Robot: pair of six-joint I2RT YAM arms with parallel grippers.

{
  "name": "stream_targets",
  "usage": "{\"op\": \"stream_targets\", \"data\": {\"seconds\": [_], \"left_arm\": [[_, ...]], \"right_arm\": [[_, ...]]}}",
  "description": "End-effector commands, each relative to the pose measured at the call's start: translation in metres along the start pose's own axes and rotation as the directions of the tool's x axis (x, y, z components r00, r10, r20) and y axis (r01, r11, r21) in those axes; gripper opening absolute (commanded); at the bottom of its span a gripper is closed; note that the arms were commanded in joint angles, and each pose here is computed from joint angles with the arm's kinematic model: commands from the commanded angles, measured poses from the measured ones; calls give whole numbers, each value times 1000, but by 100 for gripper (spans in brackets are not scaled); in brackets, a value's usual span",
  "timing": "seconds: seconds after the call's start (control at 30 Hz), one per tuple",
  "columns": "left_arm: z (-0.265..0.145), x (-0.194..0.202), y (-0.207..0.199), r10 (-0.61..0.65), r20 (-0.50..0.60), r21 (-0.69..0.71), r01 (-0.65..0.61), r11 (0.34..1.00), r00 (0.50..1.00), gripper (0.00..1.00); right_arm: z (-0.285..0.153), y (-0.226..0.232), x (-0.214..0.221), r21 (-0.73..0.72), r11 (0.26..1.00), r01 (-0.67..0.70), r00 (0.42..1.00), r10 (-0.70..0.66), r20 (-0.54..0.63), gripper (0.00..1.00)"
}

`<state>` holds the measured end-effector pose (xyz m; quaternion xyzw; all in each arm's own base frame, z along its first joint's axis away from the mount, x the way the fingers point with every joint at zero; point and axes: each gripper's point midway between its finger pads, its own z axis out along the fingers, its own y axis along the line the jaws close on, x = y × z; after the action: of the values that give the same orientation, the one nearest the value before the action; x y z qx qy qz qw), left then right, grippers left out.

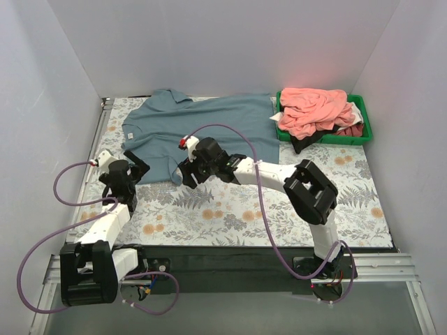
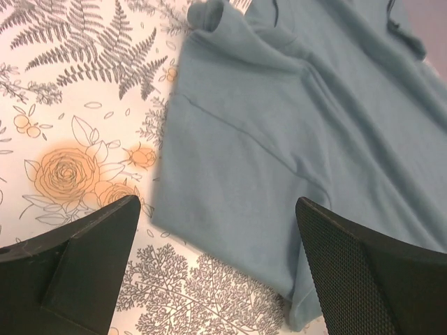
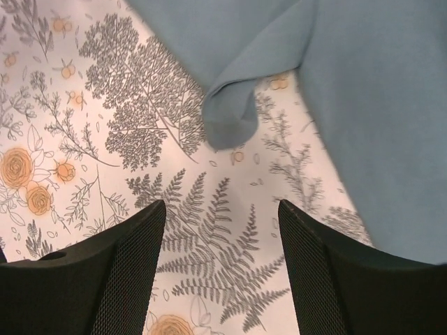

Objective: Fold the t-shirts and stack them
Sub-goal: Flatten the tshirt out

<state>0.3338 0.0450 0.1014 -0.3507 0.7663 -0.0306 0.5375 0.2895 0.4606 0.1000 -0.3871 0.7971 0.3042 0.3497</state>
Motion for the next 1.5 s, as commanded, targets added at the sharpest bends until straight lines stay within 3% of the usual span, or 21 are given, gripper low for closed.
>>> {"op": "stream_targets", "data": {"seconds": [0.0, 0.7, 0.8, 0.9, 0.93, 1.03, 1.17, 1.27, 1.43, 1.47], "left_arm": [[-2, -19, -3, -64, 62, 32, 62, 998, 996, 94], [-1, -23, 3, -134, 44, 76, 130, 989, 990, 94], [0, -20, 2, -137, 36, 82, 134, 988, 990, 94], [1, -20, 1, -135, 33, 85, 132, 988, 990, 94], [1, -20, 2, -134, 32, 81, 132, 988, 990, 94], [-1, -24, 0, -125, 38, 89, 121, 989, 991, 94], [-3, -27, -3, -108, 33, 99, 105, 990, 994, 94], [-5, -28, -5, -97, 31, 107, 93, 990, 995, 94], [-5, -26, -7, -81, 18, 113, 79, 991, 997, 94], [-5, -24, -8, -78, 9, 119, 77, 990, 997, 94]], "right_arm": [[18, 18, -19, -14, 1000, 23, 997, -22, 70, 71], [92, 6, -6, 77, 997, 23, 998, -27, 49, 59], [98, 1, 1, 95, 995, 19, 999, -22, 29, 53], [98, 1, 6, 98, 995, 12, 1000, -11, -3, 33], [96, 3, 5, 89, 996, 7, 1000, -7, -5, 20], [81, 26, -13, -28, 999, -38, 999, 38, 17, 2], [45, 56, -59, -236, 963, -129, 988, 144, 50, 1], [19, 69, -89, -399, 896, -196, 970, 237, 57, 1], [-4, 35, -131, -568, 766, -300, 902, 421, 91, 1], [0, 28, -127, -588, 712, -383, 868, 496, 36, 1]]}}
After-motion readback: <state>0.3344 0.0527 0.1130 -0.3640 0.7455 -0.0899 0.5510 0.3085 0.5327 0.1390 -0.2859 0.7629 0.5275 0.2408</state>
